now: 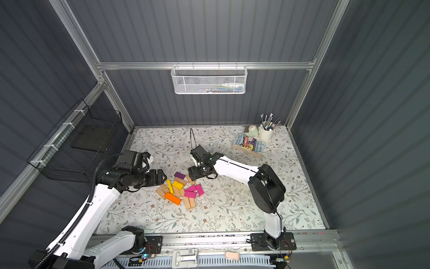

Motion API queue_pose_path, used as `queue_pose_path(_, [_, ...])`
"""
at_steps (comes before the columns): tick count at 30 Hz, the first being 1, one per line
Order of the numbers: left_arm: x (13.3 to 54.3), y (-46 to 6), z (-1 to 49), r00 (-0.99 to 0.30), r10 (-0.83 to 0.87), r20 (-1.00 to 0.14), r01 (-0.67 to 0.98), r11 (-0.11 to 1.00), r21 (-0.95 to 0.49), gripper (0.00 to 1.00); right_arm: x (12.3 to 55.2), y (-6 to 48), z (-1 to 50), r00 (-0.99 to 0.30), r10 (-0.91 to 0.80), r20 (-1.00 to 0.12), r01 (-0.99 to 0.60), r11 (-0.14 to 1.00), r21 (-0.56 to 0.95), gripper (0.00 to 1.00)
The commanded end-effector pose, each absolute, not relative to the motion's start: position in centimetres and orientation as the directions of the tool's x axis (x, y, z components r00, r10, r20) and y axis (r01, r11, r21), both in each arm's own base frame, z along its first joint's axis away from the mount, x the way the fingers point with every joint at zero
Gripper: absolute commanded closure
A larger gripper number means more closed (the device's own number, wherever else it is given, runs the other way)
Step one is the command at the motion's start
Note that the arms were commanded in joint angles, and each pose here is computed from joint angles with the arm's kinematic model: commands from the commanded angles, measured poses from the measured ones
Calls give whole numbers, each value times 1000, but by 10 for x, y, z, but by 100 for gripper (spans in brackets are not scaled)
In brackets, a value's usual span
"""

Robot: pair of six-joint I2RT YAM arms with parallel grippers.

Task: Assemble the letter k with building blocks
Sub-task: Pick up the building block from the center of the board.

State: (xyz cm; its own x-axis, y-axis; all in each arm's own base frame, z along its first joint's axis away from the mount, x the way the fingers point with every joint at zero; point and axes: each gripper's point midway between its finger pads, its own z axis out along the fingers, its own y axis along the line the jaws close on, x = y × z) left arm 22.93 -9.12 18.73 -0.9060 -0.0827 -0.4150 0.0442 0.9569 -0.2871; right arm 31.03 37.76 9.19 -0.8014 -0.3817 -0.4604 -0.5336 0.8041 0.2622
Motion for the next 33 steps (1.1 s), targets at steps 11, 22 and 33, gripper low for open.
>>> queue_pose_path(11, [219,-97,198,-880,-72,-470,101,937,-334,12,327,410,50,-774,-406,-486,-556,802,216,35])
queue_pose_path(22, [221,-100,198,-882,-66,-467,113,932,-345,11,326,412,28,-780,-428,-456,-557,807,196,51])
queue_pose_path(33, [222,-101,197,-884,-61,-464,117,931,-346,11,323,408,18,-786,-434,-440,-555,810,192,61])
